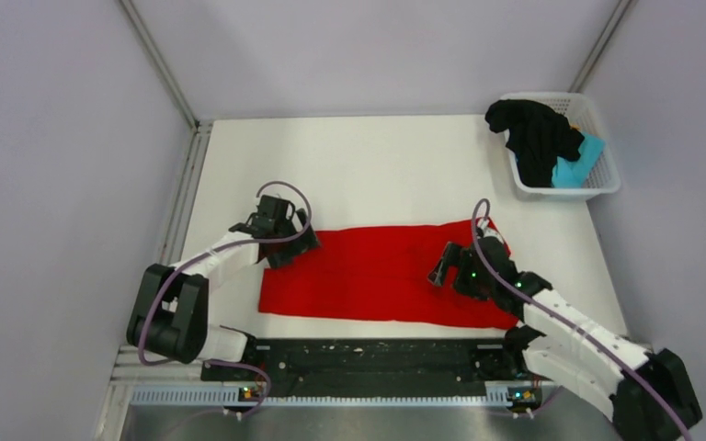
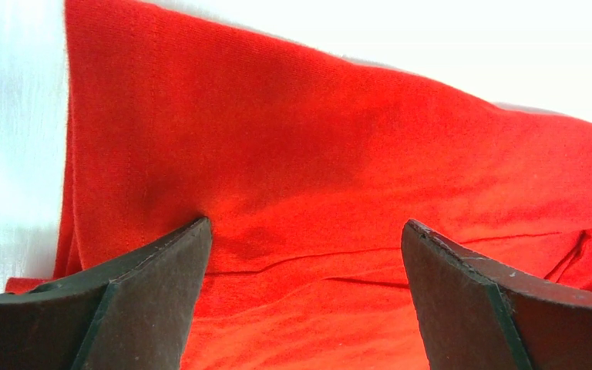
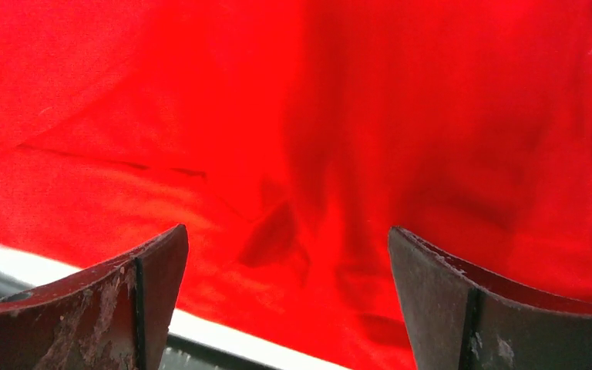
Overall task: Fold and stack the t-shirts
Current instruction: Rotate the tshirt 90 degrees
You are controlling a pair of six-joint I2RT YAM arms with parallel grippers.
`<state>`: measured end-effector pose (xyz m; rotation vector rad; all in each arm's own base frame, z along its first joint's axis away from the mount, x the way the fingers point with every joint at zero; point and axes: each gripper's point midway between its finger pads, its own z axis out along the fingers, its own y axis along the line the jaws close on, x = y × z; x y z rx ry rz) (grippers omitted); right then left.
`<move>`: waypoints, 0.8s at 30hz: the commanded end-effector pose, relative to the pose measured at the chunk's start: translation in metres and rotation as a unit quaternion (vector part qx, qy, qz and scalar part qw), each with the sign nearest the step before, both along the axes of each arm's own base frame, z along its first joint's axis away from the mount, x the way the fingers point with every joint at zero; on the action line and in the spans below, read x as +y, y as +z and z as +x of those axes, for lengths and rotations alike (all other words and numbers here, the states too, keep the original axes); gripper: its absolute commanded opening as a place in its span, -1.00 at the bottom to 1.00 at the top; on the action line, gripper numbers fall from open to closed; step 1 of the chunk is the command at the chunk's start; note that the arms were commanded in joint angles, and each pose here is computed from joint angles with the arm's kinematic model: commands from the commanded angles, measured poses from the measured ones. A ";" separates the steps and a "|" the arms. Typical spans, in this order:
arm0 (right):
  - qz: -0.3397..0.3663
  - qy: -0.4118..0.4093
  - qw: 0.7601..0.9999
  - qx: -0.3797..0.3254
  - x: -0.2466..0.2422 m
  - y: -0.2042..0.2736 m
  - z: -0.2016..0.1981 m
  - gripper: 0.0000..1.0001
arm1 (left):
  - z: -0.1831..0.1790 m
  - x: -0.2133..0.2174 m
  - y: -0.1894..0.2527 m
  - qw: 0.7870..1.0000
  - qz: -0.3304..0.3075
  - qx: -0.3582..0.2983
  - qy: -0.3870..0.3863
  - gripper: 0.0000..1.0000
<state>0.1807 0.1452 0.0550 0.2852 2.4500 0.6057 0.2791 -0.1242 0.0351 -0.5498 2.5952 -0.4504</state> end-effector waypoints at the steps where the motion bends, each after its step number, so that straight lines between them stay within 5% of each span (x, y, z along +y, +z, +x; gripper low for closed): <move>1: 0.025 -0.072 0.997 0.033 -0.007 -0.016 0.040 0.98 | 0.003 0.029 -0.018 0.996 0.073 0.015 0.038 0.98; 8: 0.006 -0.127 0.985 0.120 -0.038 -0.071 0.051 0.98 | 0.023 0.058 -0.023 0.992 0.091 0.033 0.086 0.98; 24: -0.035 -0.130 0.989 0.068 -0.065 -0.045 0.072 0.98 | 0.100 0.105 -0.009 0.984 0.073 0.037 0.157 0.98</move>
